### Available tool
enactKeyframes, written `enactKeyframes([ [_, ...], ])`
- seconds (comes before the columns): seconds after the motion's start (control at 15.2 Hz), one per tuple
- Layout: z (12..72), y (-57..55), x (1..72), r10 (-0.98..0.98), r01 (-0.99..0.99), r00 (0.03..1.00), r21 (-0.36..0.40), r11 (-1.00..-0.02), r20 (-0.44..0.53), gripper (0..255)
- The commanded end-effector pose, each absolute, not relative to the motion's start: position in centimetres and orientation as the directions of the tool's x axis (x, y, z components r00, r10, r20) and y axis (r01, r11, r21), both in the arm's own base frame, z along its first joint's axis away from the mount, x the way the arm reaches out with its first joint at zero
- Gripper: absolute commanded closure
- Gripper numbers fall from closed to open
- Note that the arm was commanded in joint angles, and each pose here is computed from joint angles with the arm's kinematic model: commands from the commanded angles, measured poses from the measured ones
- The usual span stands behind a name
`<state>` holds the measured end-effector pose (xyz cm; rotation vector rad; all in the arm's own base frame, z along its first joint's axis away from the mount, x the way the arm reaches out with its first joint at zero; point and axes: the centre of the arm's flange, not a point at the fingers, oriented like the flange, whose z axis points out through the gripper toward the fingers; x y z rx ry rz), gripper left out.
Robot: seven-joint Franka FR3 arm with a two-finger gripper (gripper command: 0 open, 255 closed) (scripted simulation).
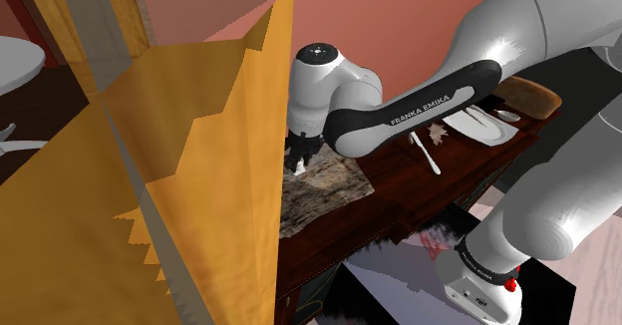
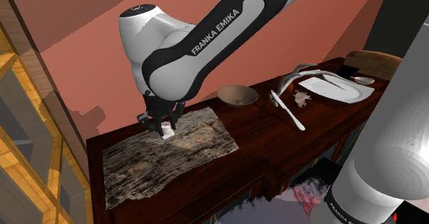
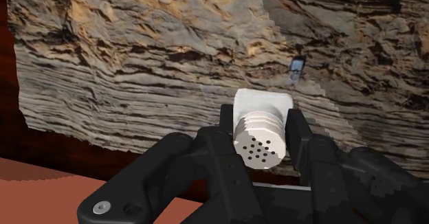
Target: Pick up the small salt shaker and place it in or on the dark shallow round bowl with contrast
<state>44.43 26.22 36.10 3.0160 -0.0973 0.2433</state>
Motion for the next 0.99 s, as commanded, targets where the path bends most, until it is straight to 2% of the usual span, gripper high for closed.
enactKeyframes([
  [0.0, 36.1, 26.2, 44.4, -0.054, -0.073, 0.985, 0.108, -0.991, 0.164, 255],
  [0.92, 43.5, 26.2, 44.4, -0.054, -0.073, 0.985, 0.108, -0.991, 0.164, 255],
])
